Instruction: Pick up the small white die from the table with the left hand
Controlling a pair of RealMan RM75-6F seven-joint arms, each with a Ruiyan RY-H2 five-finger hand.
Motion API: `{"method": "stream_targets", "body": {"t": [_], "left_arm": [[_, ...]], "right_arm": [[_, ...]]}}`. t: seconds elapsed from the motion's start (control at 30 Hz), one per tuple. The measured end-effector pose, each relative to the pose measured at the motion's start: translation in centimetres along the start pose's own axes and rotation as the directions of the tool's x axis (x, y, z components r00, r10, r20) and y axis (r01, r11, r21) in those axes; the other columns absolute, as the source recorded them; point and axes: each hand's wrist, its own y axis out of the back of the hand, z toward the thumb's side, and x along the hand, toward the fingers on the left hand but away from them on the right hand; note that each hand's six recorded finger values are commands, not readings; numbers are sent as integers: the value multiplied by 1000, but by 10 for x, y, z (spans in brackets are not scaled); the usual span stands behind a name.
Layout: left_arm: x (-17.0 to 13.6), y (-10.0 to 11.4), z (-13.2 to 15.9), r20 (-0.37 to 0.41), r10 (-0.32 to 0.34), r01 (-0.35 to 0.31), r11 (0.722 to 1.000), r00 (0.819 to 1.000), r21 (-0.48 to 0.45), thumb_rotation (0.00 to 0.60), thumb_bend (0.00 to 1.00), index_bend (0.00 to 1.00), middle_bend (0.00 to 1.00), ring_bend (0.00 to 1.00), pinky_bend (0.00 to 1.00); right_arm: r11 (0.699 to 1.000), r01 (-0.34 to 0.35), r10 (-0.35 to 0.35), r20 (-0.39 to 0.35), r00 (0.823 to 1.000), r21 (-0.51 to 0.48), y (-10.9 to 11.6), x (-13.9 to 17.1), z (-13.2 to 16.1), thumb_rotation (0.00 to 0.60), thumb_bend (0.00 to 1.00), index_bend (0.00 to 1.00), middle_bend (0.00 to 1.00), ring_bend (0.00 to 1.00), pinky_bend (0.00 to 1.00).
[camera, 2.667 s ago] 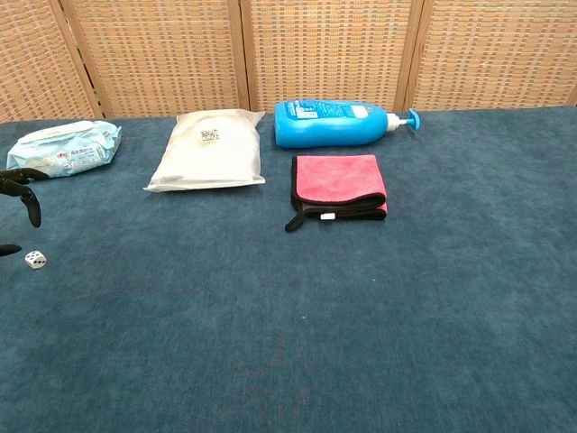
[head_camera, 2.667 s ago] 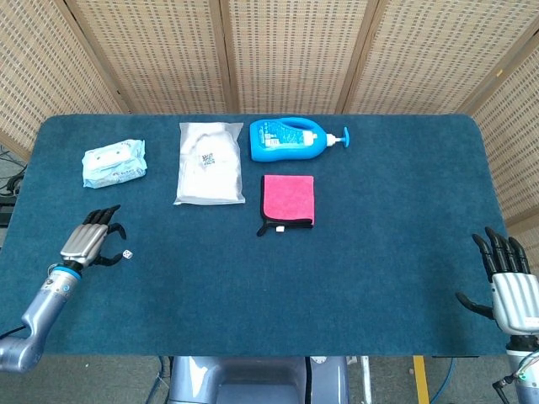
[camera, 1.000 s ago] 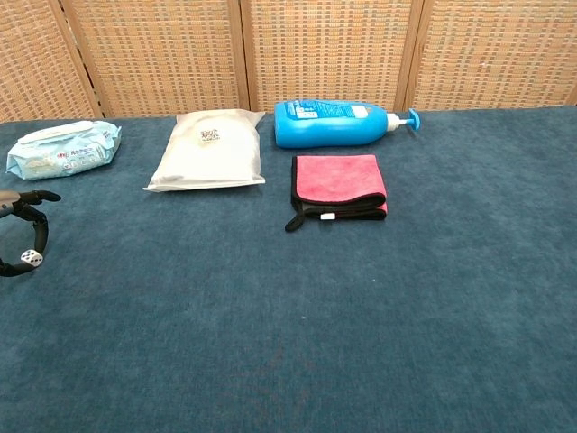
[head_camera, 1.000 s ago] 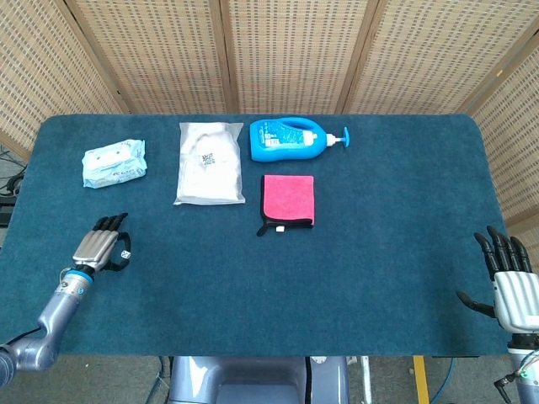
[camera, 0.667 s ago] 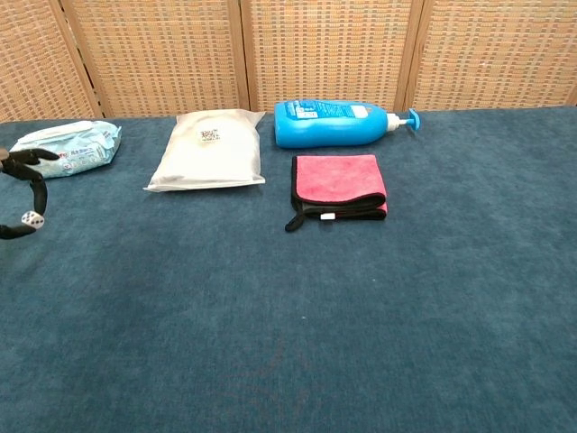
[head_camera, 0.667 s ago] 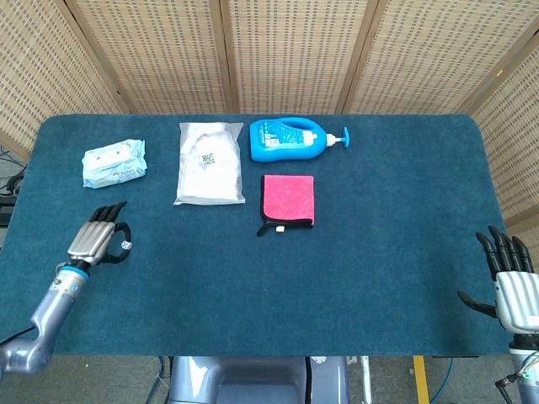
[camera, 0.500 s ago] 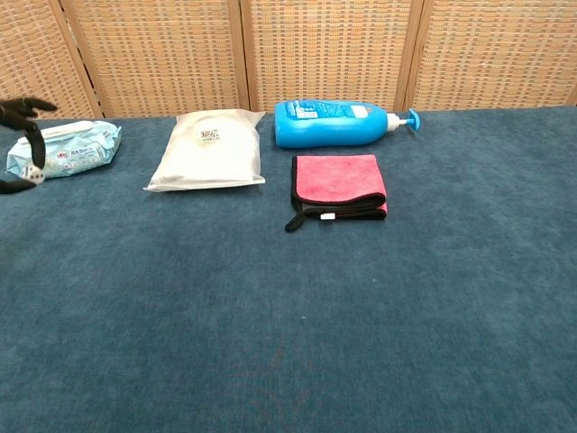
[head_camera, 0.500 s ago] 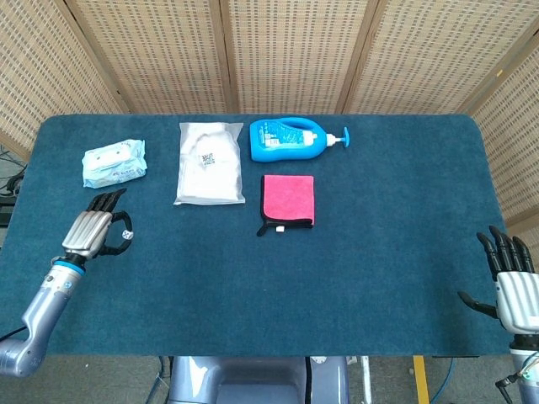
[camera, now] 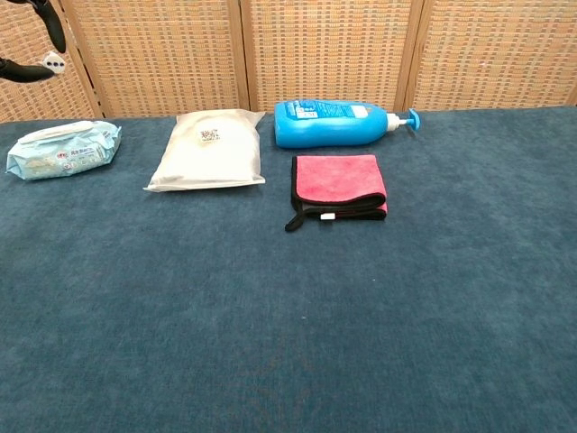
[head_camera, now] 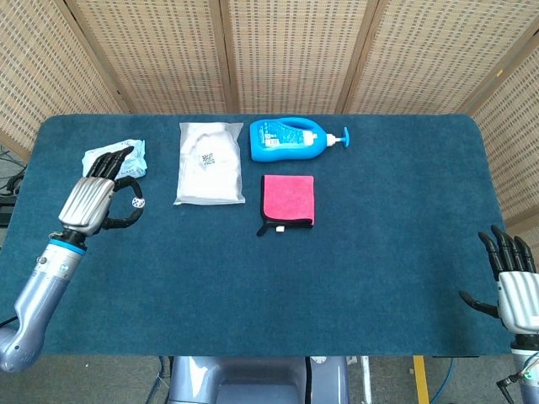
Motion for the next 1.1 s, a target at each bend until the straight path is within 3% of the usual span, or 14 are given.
{"method": "stream_targets", "body": {"t": [0.1, 0.43, 0.5, 0.57, 0.67, 0.87, 1.0, 1.1], "left_arm": [[1, 0, 1, -2, -4, 4, 1000, 1000, -4, 600, 245, 69, 0, 0, 0], [-7, 4, -10, -26, 9, -10, 1000, 1000, -22, 600, 242, 41, 0, 0, 0], [-12, 4, -16, -34, 13, -14, 1000, 999, -25, 600, 206, 17, 0, 0, 0], [-19, 3, -23, -44, 16, -17, 1000, 999, -26, 600, 103, 0, 0, 0, 0], [-35, 1, -40, -75, 20, -21, 1000, 997, -14, 600, 1, 0, 0, 0, 0], [-77, 5, -79, -170, 82, -80, 997, 982, 15, 600, 0, 0, 0, 0, 0], [-120, 8, -101, -241, 133, -136, 991, 961, 7, 600, 0, 0, 0, 0, 0], [-156, 5, -110, -286, 133, -140, 990, 949, -2, 600, 0, 0, 0, 0, 0]], "right_arm": [[1000, -1, 1, 1, 1000, -1, 0, 0, 0, 600, 0, 0, 0, 0, 0], [1000, -4, 4, 0, 1000, 1, -1, 0, 0, 600, 0, 0, 0, 0, 0], [1000, -5, 5, 0, 1000, 1, -1, 0, 0, 600, 0, 0, 0, 0, 0], [1000, -6, 6, 1, 1000, 1, -1, 0, 0, 600, 0, 0, 0, 0, 0], [1000, -5, 5, 1, 1000, 2, -1, 0, 0, 600, 0, 0, 0, 0, 0], [1000, -2, 2, 1, 1000, 4, -1, 0, 1, 600, 0, 0, 0, 0, 0], [1000, 4, -4, -4, 1000, 9, -1, 0, 3, 600, 0, 0, 0, 0, 0], [1000, 9, -9, -7, 1000, 12, -1, 1, 4, 600, 0, 0, 0, 0, 0]]}}
